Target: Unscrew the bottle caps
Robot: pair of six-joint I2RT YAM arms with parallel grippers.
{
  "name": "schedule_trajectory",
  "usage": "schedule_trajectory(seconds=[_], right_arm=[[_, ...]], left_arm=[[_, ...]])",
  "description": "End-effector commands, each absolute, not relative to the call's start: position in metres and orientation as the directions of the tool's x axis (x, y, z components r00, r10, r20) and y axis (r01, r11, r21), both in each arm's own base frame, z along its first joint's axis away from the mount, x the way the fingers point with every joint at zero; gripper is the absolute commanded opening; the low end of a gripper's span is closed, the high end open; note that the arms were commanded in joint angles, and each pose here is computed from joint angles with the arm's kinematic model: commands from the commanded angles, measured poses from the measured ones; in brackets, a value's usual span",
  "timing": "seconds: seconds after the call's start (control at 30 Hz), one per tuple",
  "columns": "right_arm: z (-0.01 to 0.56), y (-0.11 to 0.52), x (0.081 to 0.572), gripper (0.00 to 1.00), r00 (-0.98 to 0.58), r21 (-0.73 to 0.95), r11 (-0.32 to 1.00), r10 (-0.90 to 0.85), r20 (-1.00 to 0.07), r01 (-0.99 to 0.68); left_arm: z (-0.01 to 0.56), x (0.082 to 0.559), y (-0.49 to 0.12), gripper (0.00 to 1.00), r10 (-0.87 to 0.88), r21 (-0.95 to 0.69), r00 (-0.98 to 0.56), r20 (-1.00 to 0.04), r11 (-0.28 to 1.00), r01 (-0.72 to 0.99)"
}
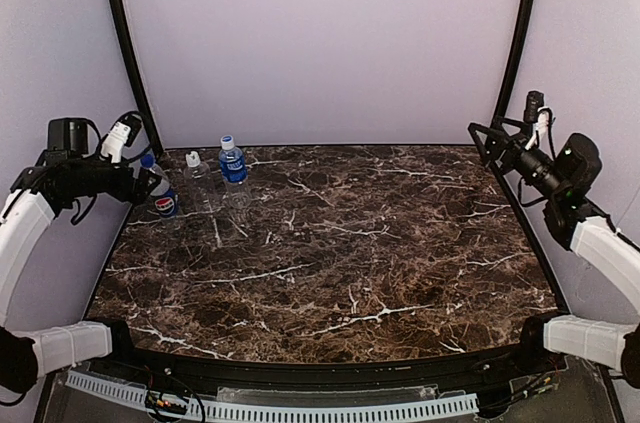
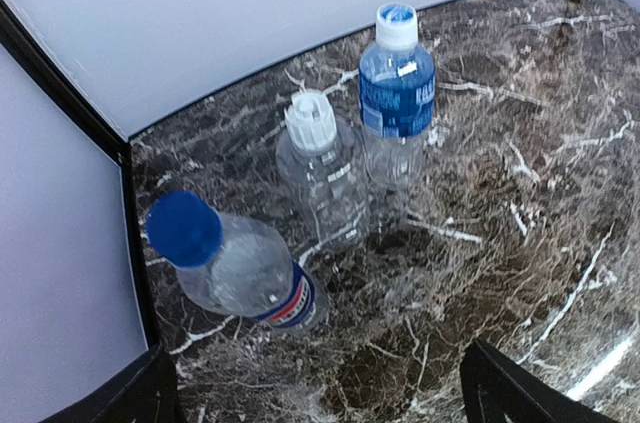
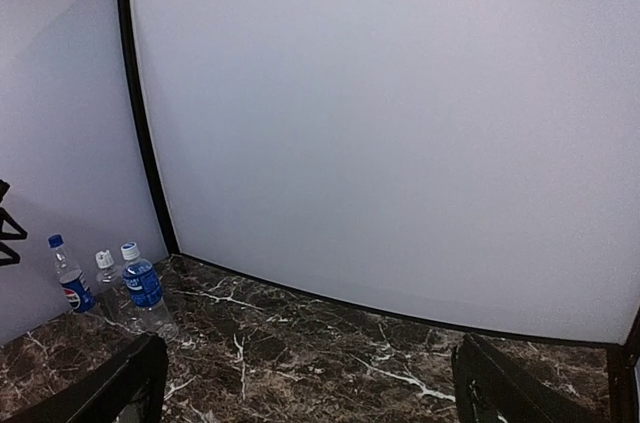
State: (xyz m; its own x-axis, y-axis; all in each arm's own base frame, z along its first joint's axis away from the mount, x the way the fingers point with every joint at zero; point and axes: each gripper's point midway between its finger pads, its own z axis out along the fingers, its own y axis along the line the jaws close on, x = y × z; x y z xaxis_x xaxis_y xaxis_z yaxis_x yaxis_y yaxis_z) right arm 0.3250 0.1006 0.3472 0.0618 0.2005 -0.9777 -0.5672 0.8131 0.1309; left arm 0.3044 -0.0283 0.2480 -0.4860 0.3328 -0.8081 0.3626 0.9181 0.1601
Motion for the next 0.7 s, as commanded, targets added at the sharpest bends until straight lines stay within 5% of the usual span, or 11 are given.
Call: schedule_trajectory(seconds=[0.0, 0.3, 0.67], right_arm=[[0.363, 0.121, 0.324, 0.99, 0.078, 0.120, 0.767, 0.216, -0.973, -0.630], [0.378, 0.168, 0.329, 0.99, 0.117, 0.034, 0.696, 0.168, -0.979, -0.717], [0.378, 0.190, 0.344, 0.99, 0.117, 0.019, 0.666, 0.159, -0.980, -0.746]], left_arm=[[0.289, 0.308, -0.026, 0.96, 0.235, 0.087, -0.496, -0.836, 0.949, 0.303], [0.294, 0.389, 0.005, 0.80, 0.095, 0.048, -0.556, -0.826, 0.994, 0.099], [0.264, 0.399, 0.008, 0.68, 0.082, 0.038, -0.617, -0.783, 0.996, 0.084]])
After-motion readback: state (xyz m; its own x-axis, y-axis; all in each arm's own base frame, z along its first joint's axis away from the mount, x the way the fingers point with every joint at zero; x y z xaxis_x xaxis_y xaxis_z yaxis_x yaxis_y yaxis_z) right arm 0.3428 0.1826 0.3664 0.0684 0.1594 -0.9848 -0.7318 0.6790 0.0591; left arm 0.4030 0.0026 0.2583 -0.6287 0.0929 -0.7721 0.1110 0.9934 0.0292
